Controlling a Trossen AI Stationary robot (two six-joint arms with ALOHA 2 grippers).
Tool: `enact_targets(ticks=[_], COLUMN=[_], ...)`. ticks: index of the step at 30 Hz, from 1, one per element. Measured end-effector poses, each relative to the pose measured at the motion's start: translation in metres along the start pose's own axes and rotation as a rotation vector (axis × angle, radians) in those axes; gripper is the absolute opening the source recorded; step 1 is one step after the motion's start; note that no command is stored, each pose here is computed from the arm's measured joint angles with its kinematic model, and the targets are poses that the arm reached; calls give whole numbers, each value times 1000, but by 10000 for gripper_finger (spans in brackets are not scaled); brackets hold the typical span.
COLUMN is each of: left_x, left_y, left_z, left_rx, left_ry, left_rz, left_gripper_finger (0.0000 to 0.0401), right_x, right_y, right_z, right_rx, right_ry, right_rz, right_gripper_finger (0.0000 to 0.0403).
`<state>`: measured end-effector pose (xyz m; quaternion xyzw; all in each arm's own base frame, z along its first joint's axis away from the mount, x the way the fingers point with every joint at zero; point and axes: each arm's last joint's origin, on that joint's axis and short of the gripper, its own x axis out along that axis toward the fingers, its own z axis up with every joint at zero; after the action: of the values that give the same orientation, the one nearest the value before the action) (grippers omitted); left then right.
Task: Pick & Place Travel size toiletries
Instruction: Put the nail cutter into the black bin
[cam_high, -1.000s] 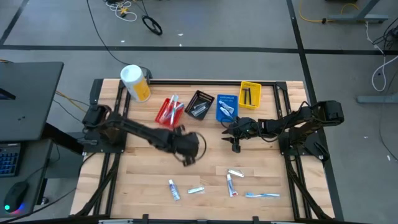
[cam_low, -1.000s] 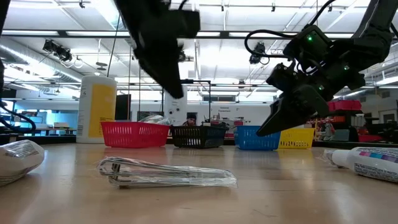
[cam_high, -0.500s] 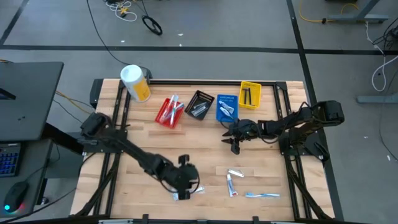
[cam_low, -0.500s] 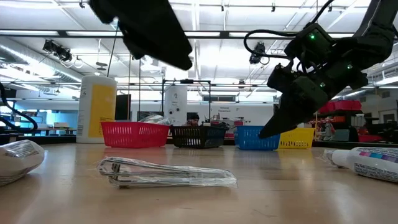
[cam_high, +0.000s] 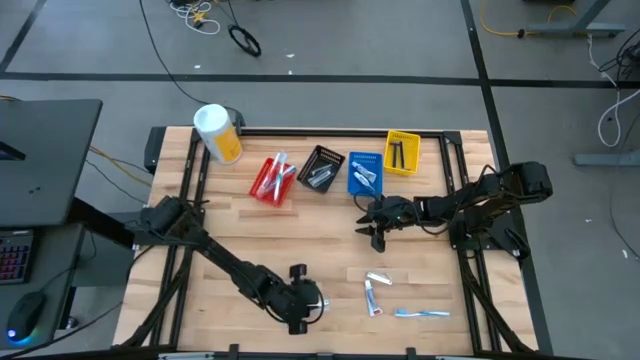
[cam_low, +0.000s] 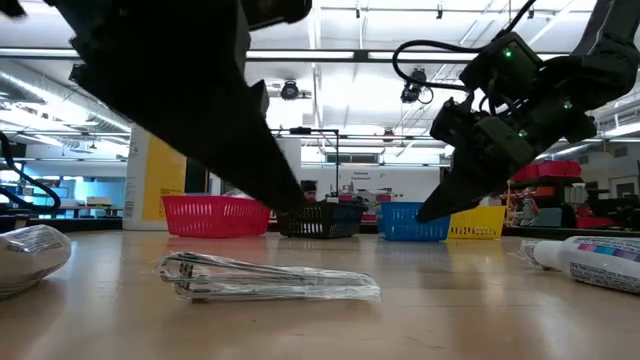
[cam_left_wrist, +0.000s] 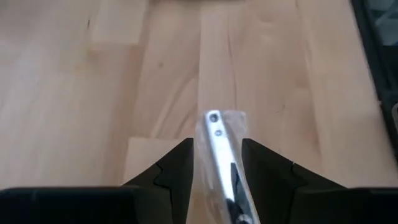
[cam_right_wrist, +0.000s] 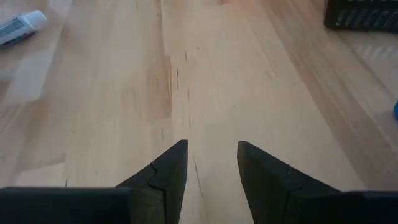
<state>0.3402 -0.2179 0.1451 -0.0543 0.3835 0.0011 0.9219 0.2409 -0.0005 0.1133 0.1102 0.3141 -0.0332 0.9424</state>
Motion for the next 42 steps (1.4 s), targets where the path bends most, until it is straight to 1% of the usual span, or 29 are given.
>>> enact_targets(ticks=[4, 8, 10, 13, 15, 24, 30, 32, 34, 37, 40, 42], left_x=[0, 2, 3, 2, 2, 3, 2, 2, 2, 5, 10, 15], left_y=[1, 5, 5, 7, 9, 7, 10, 11, 14, 23, 39, 54], left_z=[-2, -15, -20, -28, -33, -33, -35, -35, -35, -32, -23, -15], left_rx=[-32, -64, -98, -136, -133, -120, -104, -101, -102, -92, -105, -109], left_ry=[42, 98, 104, 100, 115, 108, 134, 107, 63, 4, -50, -65], left_rz=[-21, -28, -38, -15, 9, -12, 27, 65, 145, 258, 354, 409], left_gripper_finger=[143, 143, 143, 142, 137, 112, 73, 67, 67, 83, 90, 86], right_x=[0, 0, 0, 0, 0, 0, 0, 0, 0, 0, 0, 0], right_y=[0, 0, 1, 1, 1, 1, 1, 1, 1, 1, 1, 1], right_z=[1, 2, 2, 3, 4, 5, 6, 6, 6, 6, 6, 6], right_rx=[-20, -42, -51, -65, -76, -121, -132, -136, -136, -136, -137, -140], right_ry=[-6, -18, -26, -35, -41, -56, -62, -63, -63, -64, -65, -68], right_rz=[1, 4, 5, 7, 8, 9, 9, 9, 9, 9, 10, 10], right_gripper_finger=[150, 150, 150, 150, 150, 150, 150, 150, 150, 150, 150, 150])
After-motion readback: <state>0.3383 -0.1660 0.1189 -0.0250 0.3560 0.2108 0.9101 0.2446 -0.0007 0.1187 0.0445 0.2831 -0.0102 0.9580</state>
